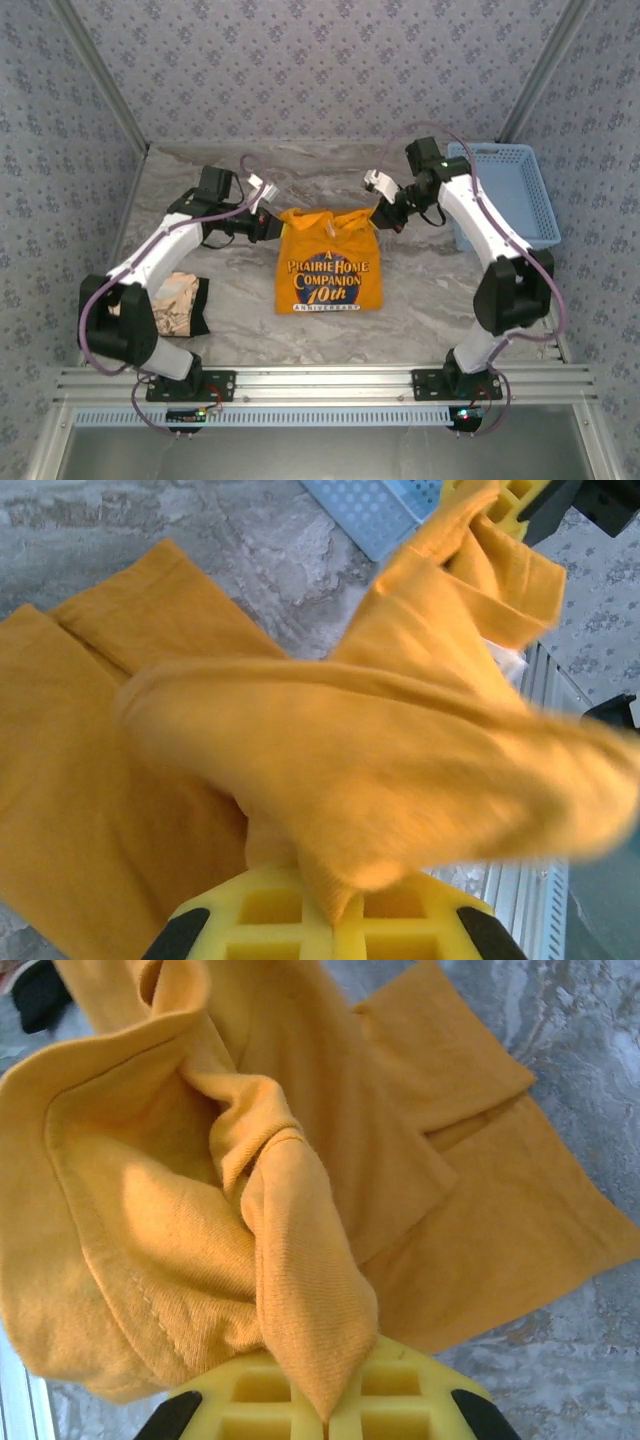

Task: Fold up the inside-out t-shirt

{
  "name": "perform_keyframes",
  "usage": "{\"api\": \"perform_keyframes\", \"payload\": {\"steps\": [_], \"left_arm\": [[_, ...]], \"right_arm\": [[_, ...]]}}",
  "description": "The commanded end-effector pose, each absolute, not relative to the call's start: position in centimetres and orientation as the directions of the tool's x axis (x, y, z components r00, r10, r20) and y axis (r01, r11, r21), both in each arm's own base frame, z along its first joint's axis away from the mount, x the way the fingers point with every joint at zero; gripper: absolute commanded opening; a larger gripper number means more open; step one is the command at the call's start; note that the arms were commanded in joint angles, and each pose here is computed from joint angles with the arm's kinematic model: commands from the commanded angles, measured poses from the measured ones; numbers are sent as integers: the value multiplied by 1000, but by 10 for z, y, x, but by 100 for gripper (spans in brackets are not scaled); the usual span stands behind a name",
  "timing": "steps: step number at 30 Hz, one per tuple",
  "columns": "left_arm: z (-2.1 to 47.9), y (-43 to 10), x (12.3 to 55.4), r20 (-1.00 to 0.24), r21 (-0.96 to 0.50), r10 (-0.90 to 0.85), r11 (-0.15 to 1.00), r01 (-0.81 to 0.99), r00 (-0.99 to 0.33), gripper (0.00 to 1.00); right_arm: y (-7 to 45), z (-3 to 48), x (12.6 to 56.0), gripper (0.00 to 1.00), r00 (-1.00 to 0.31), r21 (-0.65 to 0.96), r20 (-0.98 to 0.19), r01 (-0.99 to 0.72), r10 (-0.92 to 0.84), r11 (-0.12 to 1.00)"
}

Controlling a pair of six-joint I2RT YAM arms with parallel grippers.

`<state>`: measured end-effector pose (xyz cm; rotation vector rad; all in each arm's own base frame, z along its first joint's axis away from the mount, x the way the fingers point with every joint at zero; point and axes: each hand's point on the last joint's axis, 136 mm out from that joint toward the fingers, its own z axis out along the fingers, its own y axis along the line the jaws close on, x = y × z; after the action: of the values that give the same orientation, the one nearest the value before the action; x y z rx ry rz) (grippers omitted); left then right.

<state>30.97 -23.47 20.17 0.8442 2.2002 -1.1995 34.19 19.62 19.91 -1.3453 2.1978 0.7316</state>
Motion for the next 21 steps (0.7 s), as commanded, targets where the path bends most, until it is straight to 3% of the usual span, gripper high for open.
{"api": "perform_keyframes", "payload": {"steps": [1, 8, 9, 11, 12, 13, 14, 16, 21], "left_arm": [[207, -238, 335, -666, -586, 250, 407, 701, -703, 0], [136, -227, 423, -524, -657, 174, 540, 526, -834, 10], [122, -223, 432, -494, -663, 153, 571, 484, -856, 19], [94, -214, 452, -442, -664, 102, 631, 401, -891, 55], [84, -207, 461, -416, -657, 70, 666, 353, -907, 60], [79, -202, 467, -395, -665, 43, 676, 318, -918, 61], [80, -200, 471, -389, -670, 27, 678, 303, -921, 62], [90, -193, 474, -404, -644, 6, 709, 289, -915, 64], [146, -183, 451, -494, -588, -17, 742, 320, -869, 65]], "right_arm": [[200, 193, 373, 0, -492, 261, -623, -863, -608, 432], [203, 128, 449, 1, -618, 311, -565, -773, -547, 553], [201, 116, 461, 5, -640, 302, -556, -750, -530, 588], [182, 92, 498, 15, -740, 253, -517, -612, -429, 750], [171, 86, 513, 34, -799, 247, -492, -510, -347, 824], [158, 85, 527, 53, -846, 237, -468, -399, -256, 886], [156, 89, 532, 56, -867, 273, -454, -354, -204, 895], [162, 97, 527, 56, -877, 346, -446, -352, -178, 870], [159, 129, 496, 57, -834, 290, -528, -353, -159, 889]]}}
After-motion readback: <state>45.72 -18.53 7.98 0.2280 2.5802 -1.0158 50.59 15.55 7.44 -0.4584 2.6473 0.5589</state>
